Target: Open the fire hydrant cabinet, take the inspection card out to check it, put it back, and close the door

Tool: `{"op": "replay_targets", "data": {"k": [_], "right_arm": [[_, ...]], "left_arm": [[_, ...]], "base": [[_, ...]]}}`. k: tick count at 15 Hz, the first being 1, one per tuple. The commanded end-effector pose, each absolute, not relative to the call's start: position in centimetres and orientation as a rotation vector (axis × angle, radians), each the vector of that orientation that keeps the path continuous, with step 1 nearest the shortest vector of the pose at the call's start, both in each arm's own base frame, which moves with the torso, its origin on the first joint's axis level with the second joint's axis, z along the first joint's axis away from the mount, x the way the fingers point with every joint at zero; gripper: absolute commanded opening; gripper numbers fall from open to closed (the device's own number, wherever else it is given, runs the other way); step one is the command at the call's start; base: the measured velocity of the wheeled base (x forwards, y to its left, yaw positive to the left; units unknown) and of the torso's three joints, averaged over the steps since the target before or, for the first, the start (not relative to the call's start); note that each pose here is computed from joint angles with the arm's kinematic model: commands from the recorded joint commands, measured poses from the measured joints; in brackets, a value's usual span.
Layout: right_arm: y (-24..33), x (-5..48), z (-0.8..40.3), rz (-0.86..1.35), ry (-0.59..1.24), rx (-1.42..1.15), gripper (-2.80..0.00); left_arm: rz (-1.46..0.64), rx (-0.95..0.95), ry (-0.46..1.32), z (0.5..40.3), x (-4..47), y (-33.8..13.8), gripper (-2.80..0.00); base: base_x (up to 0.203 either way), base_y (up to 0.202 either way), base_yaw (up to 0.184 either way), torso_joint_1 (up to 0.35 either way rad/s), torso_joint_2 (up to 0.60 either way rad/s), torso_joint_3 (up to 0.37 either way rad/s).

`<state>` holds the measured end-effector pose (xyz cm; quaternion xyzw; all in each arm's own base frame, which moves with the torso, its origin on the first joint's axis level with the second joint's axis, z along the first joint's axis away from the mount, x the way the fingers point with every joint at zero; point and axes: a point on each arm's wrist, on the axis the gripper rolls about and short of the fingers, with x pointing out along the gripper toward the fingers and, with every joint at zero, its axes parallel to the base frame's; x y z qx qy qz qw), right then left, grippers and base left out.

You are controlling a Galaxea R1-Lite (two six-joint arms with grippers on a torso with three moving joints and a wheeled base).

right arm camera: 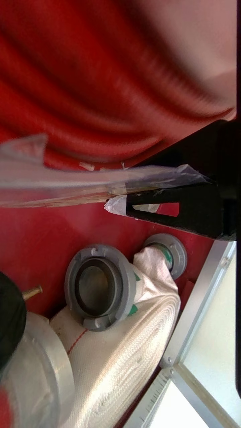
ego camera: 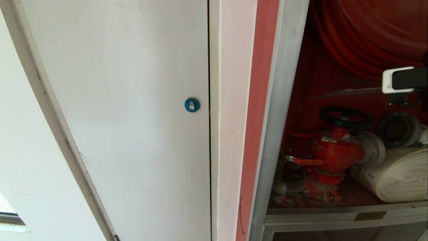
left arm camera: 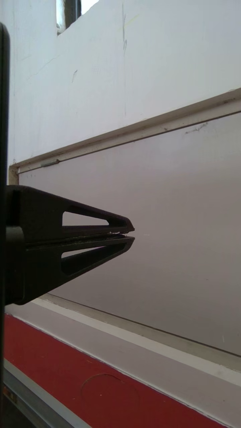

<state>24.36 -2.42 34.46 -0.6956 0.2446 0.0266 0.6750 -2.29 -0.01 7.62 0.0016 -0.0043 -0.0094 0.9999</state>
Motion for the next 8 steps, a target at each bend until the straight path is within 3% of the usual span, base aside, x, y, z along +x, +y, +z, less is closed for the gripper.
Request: {"op": "replay_targets", "data": {"k": [1,8], "right_arm": [[-2.7,25.8,33.3,0.094,0.594,-1.570,-2.80],[-3.4,27.7,30.9,0.145,0.669,-1.564,-2.80]], "left_arm": [[-0.018,0.003,-0.008,7.6,-2.3,0.0,-2.80],[-0.018,0.003,-0.008,7.6,-2.3,0.0,-2.80]], "base": [[0.000,0.000,0.000,0.000,0.00,0.000],[0.000,0.000,0.000,0.000,0.00,0.000]]}}
